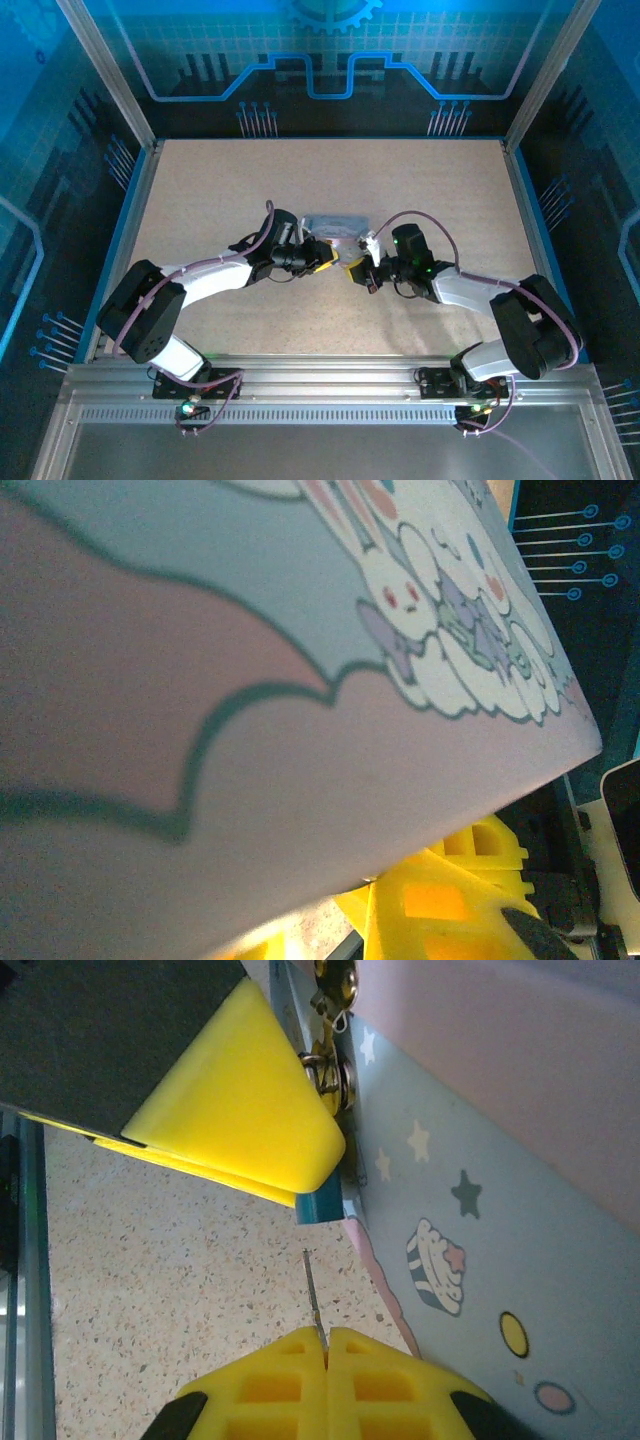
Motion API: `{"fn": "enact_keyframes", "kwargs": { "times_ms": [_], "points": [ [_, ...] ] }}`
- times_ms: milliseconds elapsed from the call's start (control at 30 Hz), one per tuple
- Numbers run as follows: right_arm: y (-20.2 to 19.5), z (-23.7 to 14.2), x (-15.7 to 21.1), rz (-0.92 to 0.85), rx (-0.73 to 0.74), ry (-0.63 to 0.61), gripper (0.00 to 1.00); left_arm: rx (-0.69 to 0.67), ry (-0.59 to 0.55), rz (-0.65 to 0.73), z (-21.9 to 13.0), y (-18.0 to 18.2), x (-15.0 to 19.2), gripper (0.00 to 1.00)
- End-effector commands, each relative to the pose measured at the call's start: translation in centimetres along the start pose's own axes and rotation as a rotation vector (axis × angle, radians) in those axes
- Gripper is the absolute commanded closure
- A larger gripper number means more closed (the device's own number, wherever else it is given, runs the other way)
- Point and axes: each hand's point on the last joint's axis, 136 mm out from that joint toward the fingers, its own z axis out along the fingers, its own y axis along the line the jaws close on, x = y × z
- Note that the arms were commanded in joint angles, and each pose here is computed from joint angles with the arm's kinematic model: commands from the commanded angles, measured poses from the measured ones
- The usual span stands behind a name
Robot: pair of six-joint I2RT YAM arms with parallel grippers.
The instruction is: Unlock a padlock with a key
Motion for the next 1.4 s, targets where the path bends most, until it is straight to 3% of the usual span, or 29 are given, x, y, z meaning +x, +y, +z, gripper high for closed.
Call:
{"fn": "enact_keyframes", "kwargs": {
  "times_ms": [0, 1367],
  "points": [
    [0.1, 0.4, -1.3, -0.02, -0.003, -0.027, 1.0, 0.129, 0.034, 0.082, -1.1, -3.6, 0.7, 0.84],
    [-0.2, 0.2, -3.5, -0.008, 0.008, -0.114, 1.0, 0.146, 0.041, 0.071, -1.0, -4.0, 0.7, 0.84]
  ]
}}
